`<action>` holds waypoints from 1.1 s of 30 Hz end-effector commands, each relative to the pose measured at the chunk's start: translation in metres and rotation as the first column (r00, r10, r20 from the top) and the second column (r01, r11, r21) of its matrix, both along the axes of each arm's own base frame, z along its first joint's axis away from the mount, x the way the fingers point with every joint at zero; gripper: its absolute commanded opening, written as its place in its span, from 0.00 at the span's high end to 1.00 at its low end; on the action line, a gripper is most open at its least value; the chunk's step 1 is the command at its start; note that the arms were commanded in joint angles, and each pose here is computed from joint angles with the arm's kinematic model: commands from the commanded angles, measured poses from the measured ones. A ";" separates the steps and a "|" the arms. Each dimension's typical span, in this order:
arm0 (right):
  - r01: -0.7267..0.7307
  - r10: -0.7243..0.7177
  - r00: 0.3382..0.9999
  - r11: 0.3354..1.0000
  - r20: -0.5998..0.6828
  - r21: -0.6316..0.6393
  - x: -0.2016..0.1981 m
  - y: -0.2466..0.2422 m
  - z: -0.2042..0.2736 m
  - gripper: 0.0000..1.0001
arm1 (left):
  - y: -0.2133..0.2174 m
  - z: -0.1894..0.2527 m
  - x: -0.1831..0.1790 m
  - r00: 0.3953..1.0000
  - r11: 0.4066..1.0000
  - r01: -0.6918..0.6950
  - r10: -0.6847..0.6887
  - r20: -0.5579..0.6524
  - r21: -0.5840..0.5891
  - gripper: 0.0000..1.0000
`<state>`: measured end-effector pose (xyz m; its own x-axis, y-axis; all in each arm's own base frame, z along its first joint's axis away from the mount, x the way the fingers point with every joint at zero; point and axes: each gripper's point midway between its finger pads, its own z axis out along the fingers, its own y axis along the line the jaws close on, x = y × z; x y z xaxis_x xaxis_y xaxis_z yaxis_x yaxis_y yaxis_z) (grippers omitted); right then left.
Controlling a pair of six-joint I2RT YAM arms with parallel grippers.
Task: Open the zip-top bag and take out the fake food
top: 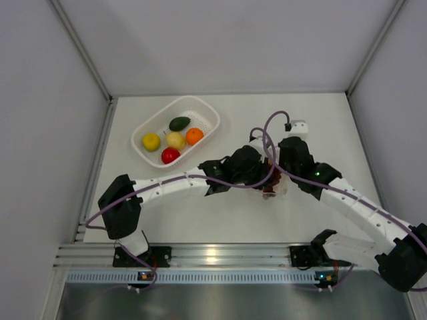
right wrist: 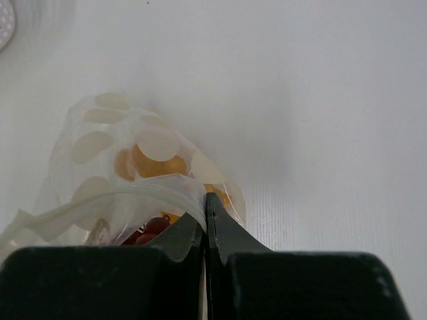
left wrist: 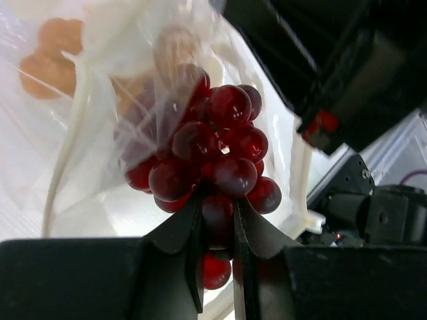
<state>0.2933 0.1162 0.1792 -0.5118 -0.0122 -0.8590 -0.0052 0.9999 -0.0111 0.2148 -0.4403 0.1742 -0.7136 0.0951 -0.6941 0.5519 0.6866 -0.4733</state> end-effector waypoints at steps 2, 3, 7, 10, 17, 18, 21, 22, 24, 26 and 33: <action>0.038 -0.034 0.997 0.998 0.069 -0.054 0.017 -0.002 0.030 1.00 | -0.003 0.050 -0.015 0.994 0.986 0.100 -0.093 0.061 -0.133 1.00; 0.034 -0.031 0.998 0.997 0.056 -0.066 0.019 -0.001 0.026 1.00 | -0.001 0.055 -0.017 0.993 0.984 0.107 -0.097 0.071 -0.141 1.00; 0.025 -0.023 0.999 0.998 0.026 -0.059 0.018 0.003 0.015 1.00 | 0.014 0.066 -0.005 0.994 0.989 0.014 0.002 0.108 -0.149 1.00; 0.013 -0.012 1.000 0.999 0.017 -0.035 0.014 0.006 0.009 1.00 | 0.029 0.075 0.007 0.985 0.982 -0.095 0.117 0.126 -0.164 1.00; -0.015 0.014 1.000 0.999 0.011 0.044 0.010 0.016 -0.004 1.00 | 0.037 0.116 0.014 0.964 0.935 -0.146 0.208 0.166 -0.322 1.00; -0.015 0.015 1.000 0.999 0.006 0.044 0.010 0.017 -0.007 1.00 | 0.038 0.118 0.015 0.962 0.930 -0.156 0.220 0.163 -0.333 1.00; -0.015 0.015 1.000 0.998 -0.005 0.061 0.010 0.020 -0.012 1.00 | 0.045 0.132 0.015 0.953 0.909 -0.166 0.248 0.176 -0.384 1.00; -0.017 0.017 1.000 0.998 0.000 0.069 0.011 0.021 -0.011 1.00 | 0.047 0.135 0.016 0.950 0.904 -0.174 0.259 0.176 -0.392 1.00; -0.014 0.014 1.000 0.997 -0.003 0.073 0.011 0.022 -0.014 1.00 | 0.052 0.142 0.016 0.945 0.891 -0.187 0.279 0.173 -0.414 1.00; -0.007 0.008 1.000 0.997 -0.014 0.072 0.013 0.022 -0.019 1.00 | 0.058 0.156 0.013 0.942 0.876 -0.183 0.287 0.176 -0.446 1.00; 0.026 -0.024 0.999 0.997 -0.037 0.071 0.023 0.014 -0.025 1.00 | 0.101 0.173 0.023 0.882 0.862 -0.312 0.419 0.217 -0.399 1.00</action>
<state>0.3040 0.1275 0.1422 -0.5811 0.0091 -0.8138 0.0024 1.0000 0.0095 0.2258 -0.3659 0.3068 -0.5103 -0.3191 -0.7986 0.4925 0.6529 -0.5755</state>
